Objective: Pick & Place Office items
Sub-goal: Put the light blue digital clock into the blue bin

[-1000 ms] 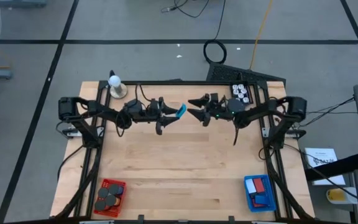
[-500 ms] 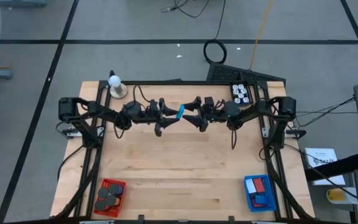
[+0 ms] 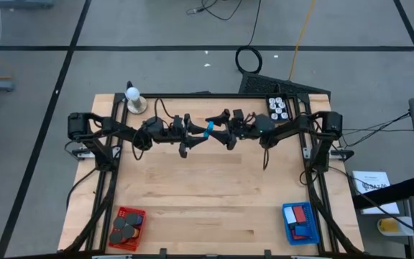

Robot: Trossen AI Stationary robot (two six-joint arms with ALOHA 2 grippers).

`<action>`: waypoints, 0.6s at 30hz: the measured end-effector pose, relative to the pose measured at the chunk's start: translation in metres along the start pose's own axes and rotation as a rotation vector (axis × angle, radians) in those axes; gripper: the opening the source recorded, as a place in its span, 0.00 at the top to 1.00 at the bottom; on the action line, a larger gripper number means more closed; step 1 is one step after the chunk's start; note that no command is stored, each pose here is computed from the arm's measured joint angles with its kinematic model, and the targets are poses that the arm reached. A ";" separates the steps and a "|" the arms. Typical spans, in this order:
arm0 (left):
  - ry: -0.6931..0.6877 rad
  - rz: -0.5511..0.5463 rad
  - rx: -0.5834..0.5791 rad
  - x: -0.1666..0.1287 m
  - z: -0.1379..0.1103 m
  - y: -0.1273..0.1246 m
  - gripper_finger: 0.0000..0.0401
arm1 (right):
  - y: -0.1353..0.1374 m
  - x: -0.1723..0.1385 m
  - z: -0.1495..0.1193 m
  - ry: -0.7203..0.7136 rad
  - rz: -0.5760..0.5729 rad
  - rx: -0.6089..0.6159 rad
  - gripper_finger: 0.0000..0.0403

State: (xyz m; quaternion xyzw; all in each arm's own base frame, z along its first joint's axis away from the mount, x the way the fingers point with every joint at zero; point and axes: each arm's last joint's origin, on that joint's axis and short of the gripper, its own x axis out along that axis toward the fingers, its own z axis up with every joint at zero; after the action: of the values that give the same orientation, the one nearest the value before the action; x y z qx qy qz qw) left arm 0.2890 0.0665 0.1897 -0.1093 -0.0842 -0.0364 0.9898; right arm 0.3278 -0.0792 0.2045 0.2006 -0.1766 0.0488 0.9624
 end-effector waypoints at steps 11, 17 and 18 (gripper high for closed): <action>0.003 0.004 0.005 0.000 0.000 0.000 0.58 | -0.001 0.010 0.001 0.032 -0.015 -0.020 0.45; 0.017 0.008 -0.006 0.000 -0.002 0.001 0.54 | 0.001 0.010 0.002 0.042 -0.014 -0.011 0.64; 0.022 0.008 -0.011 0.000 -0.002 0.001 0.52 | 0.002 0.009 0.004 0.048 -0.016 -0.012 0.64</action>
State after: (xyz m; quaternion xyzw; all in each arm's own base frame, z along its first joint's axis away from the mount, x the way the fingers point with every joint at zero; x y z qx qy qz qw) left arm 0.2896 0.0668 0.1877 -0.1146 -0.0729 -0.0340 0.9901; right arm 0.3349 -0.0786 0.2116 0.1948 -0.1520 0.0448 0.9680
